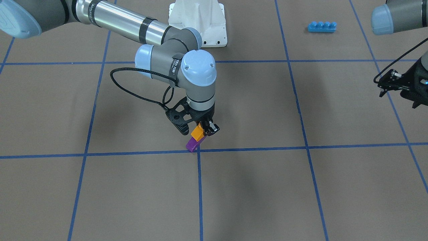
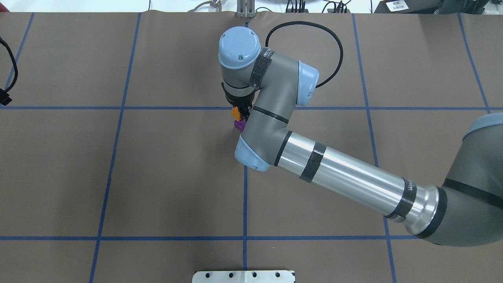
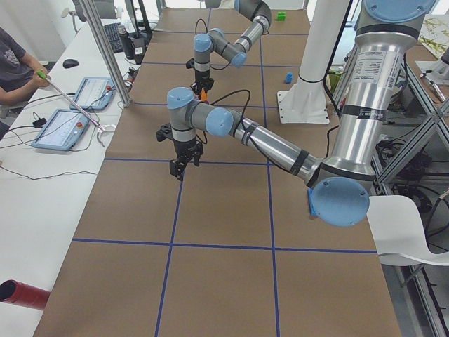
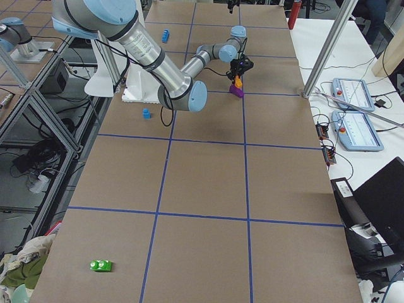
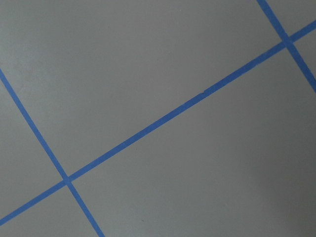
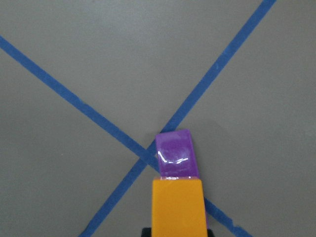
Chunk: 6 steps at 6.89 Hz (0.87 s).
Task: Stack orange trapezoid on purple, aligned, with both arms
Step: 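Lower the orange trapezoid onto the purple block and align it with the right gripper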
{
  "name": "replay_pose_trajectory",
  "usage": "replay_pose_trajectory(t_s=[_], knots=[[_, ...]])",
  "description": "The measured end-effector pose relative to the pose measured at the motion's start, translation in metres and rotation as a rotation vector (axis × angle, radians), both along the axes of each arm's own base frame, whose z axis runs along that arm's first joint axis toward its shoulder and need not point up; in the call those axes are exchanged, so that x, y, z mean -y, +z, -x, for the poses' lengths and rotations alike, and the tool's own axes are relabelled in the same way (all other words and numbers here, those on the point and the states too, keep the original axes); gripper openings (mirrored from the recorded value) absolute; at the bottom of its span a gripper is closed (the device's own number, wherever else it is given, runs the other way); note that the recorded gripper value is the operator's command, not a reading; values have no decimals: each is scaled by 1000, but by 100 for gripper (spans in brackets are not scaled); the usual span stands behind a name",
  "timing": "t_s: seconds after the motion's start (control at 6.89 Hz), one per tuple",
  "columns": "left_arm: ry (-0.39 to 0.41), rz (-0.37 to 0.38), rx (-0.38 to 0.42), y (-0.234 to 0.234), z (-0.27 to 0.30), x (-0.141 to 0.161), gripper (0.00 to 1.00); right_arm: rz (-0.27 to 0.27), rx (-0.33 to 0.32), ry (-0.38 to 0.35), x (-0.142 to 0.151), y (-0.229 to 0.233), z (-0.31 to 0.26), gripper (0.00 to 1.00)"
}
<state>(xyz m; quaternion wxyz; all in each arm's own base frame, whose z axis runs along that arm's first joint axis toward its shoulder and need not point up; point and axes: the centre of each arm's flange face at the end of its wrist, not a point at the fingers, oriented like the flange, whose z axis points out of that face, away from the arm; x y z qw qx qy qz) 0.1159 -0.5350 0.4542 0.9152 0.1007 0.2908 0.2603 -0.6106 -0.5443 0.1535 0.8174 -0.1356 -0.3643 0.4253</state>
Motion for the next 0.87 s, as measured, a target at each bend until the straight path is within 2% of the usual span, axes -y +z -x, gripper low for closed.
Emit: replay_pose_trajectory(t_s=[0.87], knots=[[1, 3, 0, 1, 0, 0, 100, -1, -7, -11, -3, 1, 3, 0]])
